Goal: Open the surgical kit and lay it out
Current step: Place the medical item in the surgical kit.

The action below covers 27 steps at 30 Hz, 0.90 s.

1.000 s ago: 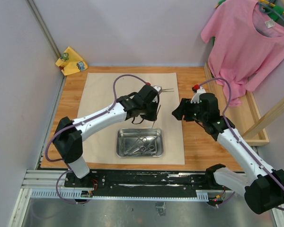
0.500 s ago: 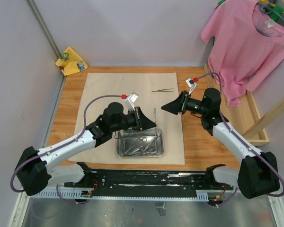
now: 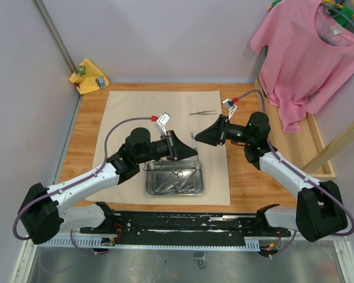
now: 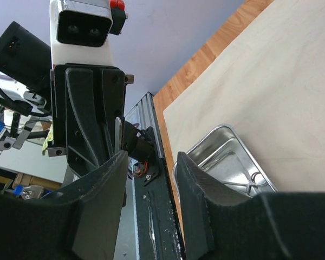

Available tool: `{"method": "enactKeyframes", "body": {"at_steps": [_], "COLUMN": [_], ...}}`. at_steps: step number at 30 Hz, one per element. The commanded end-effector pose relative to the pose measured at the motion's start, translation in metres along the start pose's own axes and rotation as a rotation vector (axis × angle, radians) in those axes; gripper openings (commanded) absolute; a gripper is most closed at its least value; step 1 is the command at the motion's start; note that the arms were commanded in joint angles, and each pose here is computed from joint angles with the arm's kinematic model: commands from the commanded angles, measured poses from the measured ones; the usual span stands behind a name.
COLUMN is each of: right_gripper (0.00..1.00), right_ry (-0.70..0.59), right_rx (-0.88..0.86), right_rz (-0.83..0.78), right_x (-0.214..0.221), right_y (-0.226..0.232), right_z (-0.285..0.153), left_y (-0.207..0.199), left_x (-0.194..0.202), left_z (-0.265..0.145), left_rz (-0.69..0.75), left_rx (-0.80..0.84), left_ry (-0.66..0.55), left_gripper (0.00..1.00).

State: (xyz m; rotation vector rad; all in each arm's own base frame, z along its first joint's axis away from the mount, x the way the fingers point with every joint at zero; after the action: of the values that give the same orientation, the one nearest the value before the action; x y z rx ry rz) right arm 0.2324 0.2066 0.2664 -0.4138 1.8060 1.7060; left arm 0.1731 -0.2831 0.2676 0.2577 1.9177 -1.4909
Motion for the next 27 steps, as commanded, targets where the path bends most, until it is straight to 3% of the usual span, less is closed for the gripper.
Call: {"method": "enactKeyframes", "body": {"at_steps": [1, 19, 27], "right_gripper": [0.43, 0.46, 0.45], "right_ry": [0.024, -0.051, -0.023], "right_rx": [-0.08, -0.152, -0.199], "right_rz": [-0.018, -0.014, 0.022], "right_x": [0.005, -0.003, 0.002], "right_y": [0.01, 0.025, 0.023], "right_z": [0.004, -0.005, 0.008], "left_y": [-0.003, 0.003, 0.002], "left_x": [-0.004, -0.009, -0.009], "left_z": [-0.002, -0.014, -0.011], "left_rz": [0.004, 0.008, 0.006], "left_rx": [0.03, -0.006, 0.018], "left_ry": [-0.017, -0.034, -0.024], "left_gripper": [0.05, 0.05, 0.05]}}
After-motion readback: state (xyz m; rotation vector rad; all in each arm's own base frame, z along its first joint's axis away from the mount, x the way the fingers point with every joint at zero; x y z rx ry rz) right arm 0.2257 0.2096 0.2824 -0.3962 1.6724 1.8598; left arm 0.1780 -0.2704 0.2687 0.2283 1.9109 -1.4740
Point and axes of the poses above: each gripper's point midway between its finger pads, its own z axis out along the fingers, its own y axis along the line the jaws close on, x = y × z, the point moved 6 cm from there along -z, back along the fingers, and after that the axes turned 7 degrees about z, right-handed, at the moved point
